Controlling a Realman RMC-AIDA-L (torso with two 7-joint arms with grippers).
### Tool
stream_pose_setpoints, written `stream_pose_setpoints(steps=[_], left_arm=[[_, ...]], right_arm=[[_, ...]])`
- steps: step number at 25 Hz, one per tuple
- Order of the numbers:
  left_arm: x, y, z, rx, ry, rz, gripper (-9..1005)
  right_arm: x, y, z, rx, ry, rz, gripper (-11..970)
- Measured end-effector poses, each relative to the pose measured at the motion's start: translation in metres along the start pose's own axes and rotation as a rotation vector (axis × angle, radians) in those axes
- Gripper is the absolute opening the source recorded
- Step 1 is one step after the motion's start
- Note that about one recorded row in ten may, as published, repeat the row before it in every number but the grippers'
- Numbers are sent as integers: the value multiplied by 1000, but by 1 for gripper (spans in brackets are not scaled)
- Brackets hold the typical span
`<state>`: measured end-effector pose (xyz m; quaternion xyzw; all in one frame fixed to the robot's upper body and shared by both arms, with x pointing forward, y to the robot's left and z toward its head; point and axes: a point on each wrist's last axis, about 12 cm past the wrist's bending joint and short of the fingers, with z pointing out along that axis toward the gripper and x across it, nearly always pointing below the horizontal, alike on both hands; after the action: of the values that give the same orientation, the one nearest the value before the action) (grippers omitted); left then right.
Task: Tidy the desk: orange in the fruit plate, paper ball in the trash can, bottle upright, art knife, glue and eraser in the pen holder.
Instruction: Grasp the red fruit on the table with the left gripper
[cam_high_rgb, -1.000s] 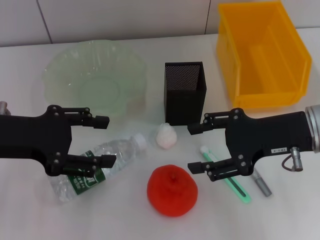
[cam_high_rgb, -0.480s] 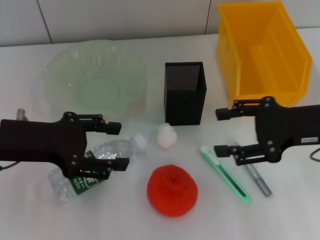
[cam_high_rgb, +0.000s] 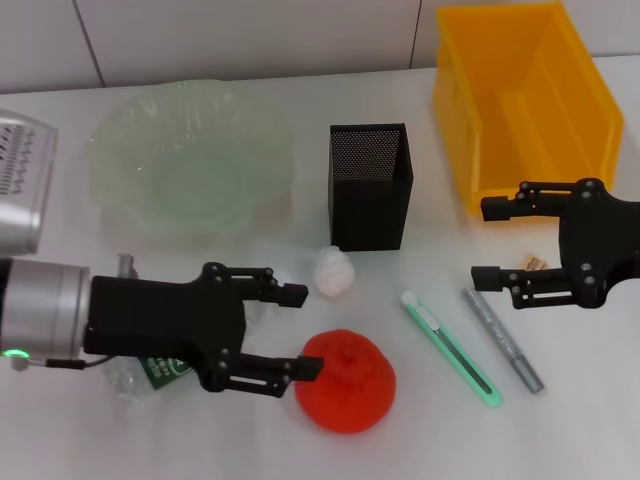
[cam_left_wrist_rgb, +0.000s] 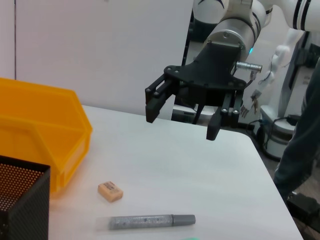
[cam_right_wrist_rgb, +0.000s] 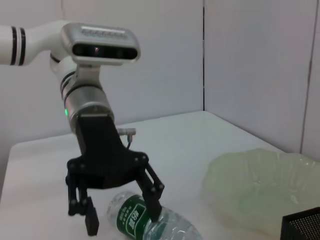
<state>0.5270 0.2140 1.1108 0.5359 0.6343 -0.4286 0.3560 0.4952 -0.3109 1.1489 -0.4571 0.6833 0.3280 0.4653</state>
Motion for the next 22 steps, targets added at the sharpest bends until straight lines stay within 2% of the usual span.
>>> stream_pose_setpoints(steps=[11, 16, 22], left_arm=[[19, 6, 36, -7, 52, -24, 701], [26, 8, 42, -26, 43, -13, 694], [34, 9, 51, -30, 98, -16, 686]], right_arm=[[3, 2, -5, 5, 2, 25, 767], [3, 2, -7, 8, 0, 29, 767], [3, 3, -7, -1, -1, 31, 766]])
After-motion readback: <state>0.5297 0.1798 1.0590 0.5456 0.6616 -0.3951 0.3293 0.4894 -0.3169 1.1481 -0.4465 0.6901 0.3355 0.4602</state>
